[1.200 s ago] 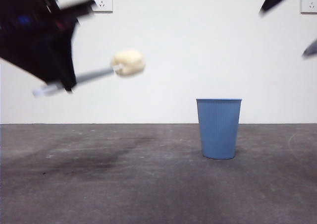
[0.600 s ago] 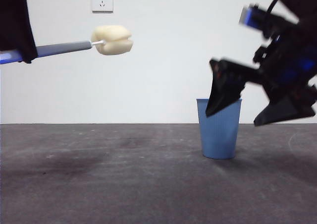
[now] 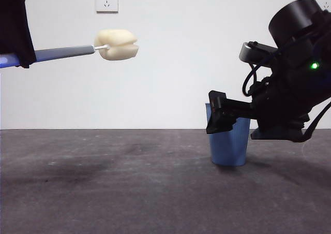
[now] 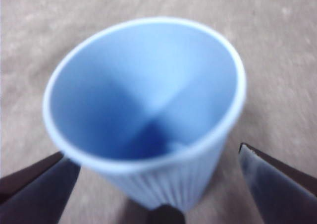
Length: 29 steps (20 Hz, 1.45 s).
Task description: Pick up the cup brush,pick up the cup,insert the brush into the cup,clean the cup,put the cup brush back,put the cup back to the fixed position on the table
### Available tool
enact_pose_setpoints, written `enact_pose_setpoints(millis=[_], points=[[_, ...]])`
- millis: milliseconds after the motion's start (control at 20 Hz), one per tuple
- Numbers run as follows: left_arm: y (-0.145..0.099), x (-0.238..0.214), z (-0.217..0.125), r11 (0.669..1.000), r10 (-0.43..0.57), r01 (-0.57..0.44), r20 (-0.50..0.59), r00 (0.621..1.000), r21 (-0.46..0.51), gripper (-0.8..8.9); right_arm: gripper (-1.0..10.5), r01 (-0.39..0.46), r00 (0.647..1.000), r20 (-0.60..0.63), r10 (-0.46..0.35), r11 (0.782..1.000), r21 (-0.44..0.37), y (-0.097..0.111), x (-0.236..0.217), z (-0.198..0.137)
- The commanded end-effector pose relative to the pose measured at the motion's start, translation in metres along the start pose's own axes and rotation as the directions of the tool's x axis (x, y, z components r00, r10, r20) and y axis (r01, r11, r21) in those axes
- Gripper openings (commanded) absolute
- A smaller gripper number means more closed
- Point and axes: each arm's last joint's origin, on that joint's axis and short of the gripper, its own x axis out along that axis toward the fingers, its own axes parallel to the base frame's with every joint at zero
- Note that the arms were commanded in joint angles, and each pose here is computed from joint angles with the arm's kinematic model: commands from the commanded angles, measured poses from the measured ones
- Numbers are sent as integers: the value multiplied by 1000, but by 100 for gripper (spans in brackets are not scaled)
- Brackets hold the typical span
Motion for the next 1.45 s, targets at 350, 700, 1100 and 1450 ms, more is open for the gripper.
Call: enact_pose_setpoints(millis=[350, 700, 1100, 1450], points=[[0, 0, 0, 1000, 1, -1, 5, 1000, 5, -8, 168, -2, 999, 53, 3, 1000, -25, -2, 10, -8], [0, 0, -2, 997, -1, 2, -11, 1000, 82, -8, -16, -33, 999, 26, 35, 998, -60, 2, 1, -1], [-2, 0, -7, 932, -86, 110, -82, 993, 345, -9, -17, -12, 989, -143, -46, 925, -380, 21, -64, 47], [-4, -1, -16, 880, -132, 202, -187, 973, 430, -8, -17, -78, 906, -315, -282, 622, -780, 42, -92, 63]])
